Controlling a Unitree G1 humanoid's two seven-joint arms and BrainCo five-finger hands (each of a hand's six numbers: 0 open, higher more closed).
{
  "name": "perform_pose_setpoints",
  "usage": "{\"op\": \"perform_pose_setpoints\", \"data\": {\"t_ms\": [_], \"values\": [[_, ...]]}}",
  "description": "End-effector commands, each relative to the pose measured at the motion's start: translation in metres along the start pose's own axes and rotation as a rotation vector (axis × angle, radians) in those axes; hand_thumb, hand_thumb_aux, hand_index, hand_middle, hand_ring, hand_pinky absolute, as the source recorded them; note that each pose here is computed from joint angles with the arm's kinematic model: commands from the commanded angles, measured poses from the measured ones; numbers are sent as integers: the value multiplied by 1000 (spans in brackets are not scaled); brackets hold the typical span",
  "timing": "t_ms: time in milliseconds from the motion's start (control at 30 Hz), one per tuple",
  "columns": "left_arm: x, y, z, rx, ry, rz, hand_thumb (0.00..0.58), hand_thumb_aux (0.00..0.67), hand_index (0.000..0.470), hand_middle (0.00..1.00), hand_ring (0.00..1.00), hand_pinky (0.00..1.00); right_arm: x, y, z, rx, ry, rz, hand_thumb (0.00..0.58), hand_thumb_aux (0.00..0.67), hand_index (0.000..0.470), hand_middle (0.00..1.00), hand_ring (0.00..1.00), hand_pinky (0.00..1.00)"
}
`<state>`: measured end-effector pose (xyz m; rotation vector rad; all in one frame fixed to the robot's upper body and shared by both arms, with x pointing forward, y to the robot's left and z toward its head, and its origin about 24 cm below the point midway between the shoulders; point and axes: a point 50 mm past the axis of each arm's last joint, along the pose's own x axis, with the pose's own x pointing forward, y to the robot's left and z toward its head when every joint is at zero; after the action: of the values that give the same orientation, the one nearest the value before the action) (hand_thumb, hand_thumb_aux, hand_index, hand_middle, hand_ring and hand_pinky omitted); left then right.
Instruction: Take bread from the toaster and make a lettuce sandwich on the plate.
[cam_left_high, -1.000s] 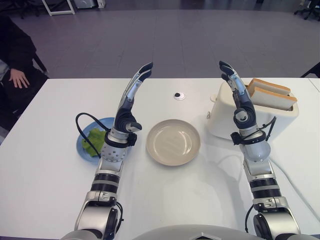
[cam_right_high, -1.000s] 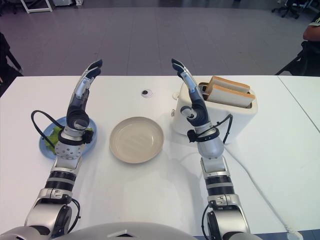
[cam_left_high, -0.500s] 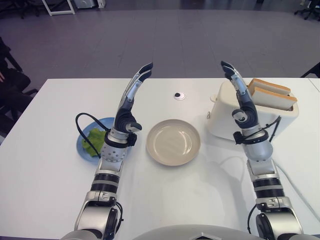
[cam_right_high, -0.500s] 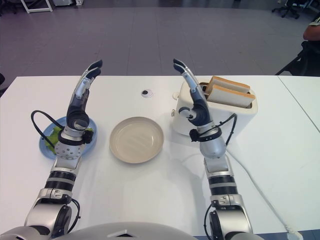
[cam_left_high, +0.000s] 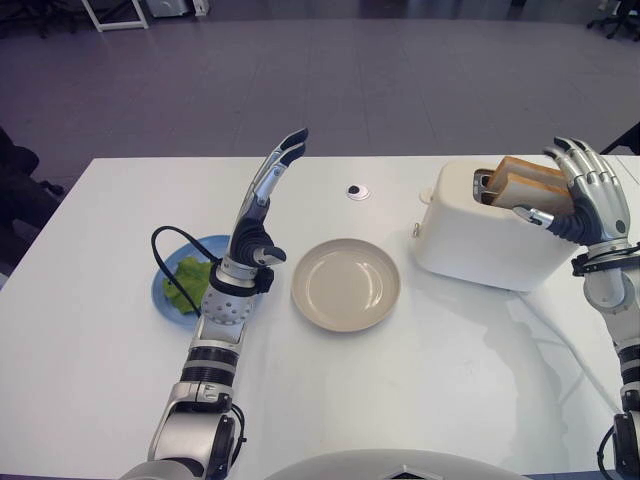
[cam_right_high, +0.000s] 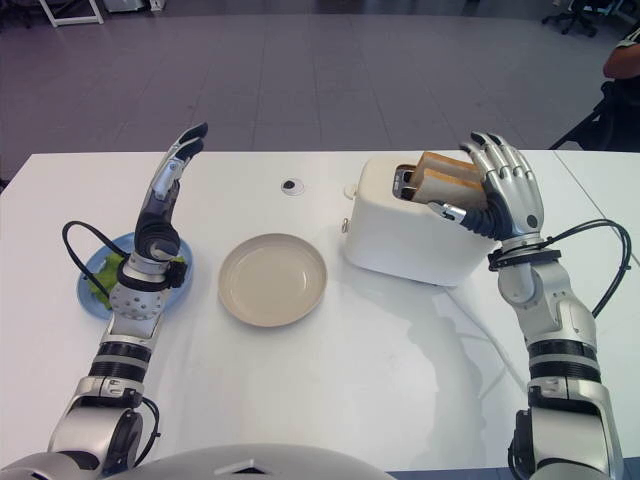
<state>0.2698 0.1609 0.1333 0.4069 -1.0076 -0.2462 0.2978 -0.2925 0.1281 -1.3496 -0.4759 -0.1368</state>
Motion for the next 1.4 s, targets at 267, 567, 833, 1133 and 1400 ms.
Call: {"op": "perform_pose_setpoints", "data": {"t_ms": [267,567,833,1133,1400], "values": [[1,0,-2,13,5,-19,0,0,0,0,0,0,3,-6,4,21,-71,-10,580,670,470,0,0,0],[-1,0,-3,16,9,-22,0,0,0,0,0,0,6,-33,9,34,-105,-194,580,670,470,0,0,0],[-2,5,-4,42,16,-20,0,0,0,0,0,0,11,-53,27,148,-190,-298,580,670,470,1000,1000,1000],[-14,57,-23,370,166,-40,0,0,0,0,0,0,17,-80,51,244,-306,-383,580,670,470,1000,1000,1000],[-65,98,-47,876,507,-442,0,0,0,0,0,0,23,-67,116,506,-543,-241,580,670,470,1000,1000,1000]]}}
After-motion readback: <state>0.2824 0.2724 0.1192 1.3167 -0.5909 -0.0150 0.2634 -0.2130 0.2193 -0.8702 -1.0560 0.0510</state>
